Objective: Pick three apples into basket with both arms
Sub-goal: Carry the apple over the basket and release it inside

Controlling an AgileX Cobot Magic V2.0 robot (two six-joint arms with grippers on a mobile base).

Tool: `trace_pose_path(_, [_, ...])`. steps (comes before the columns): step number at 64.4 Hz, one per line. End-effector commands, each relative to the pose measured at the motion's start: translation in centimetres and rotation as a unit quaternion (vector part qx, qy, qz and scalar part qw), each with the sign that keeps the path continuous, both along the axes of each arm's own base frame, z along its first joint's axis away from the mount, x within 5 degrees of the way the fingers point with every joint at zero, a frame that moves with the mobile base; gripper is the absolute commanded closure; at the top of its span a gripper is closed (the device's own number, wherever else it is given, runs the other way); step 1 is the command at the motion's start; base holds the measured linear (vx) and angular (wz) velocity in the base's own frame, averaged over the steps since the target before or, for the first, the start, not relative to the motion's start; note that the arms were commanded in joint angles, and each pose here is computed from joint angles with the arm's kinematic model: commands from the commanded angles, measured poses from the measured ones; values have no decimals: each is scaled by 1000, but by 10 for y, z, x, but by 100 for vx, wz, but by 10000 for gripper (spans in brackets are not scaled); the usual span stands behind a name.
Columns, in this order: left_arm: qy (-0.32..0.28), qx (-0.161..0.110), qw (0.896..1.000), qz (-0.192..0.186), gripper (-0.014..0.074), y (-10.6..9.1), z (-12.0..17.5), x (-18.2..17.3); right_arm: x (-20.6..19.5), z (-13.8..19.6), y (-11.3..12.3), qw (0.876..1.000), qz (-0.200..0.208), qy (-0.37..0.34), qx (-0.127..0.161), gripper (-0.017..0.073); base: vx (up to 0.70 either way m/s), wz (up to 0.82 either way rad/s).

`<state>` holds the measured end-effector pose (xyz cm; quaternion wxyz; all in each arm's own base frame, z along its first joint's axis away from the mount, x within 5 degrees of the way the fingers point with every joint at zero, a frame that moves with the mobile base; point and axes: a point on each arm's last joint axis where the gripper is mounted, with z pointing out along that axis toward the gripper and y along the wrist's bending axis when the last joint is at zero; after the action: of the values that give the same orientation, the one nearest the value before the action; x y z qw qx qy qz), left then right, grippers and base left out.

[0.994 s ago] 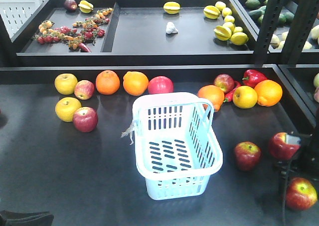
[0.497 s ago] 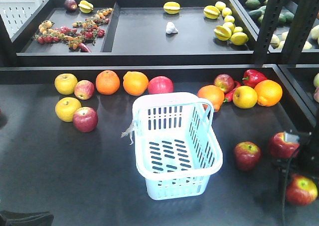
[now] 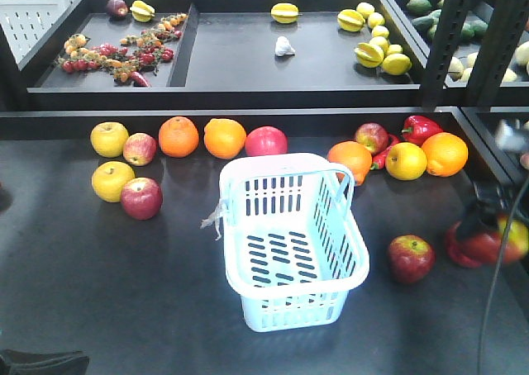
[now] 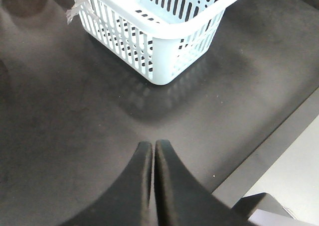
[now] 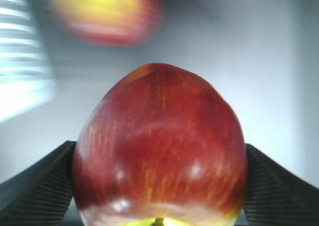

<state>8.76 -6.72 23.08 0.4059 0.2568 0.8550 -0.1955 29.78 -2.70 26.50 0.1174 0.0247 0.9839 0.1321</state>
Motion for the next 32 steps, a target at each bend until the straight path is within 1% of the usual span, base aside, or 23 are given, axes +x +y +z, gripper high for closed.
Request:
trace_pose_path(1, [-26,-27,999,13,601,-2,12,4,-10,40,37,994,52,-81,56,563,0,0])
trace_pose_path(5, [-26,-27,999,13,601,-2,12,4,-11,44,64,989,86,-97,71,563,0,0])
trace_pose_path(10, [-26,-27,999,13,601,-2,12,4,-9,43,91,984,117,-109,79,563,0,0])
trace_pose_path(15, [-26,-27,999,13,601,-2,12,4,-5,37,116,981,129,-119,86,561,0,0])
trace_pose_path(20, [-26,-27,999,13,601,-2,12,4,0,27,137,978,145,-123,88,560,0,0])
trace_pose_path(25, [-26,-27,999,13,601,-2,12,4,8,14,151,977,151,-129,84,560,0,0])
trace_pose_path(32, [-26,-27,999,13,601,-2,12,4,21,-6,161,978,145,-128,80,558,0,0])
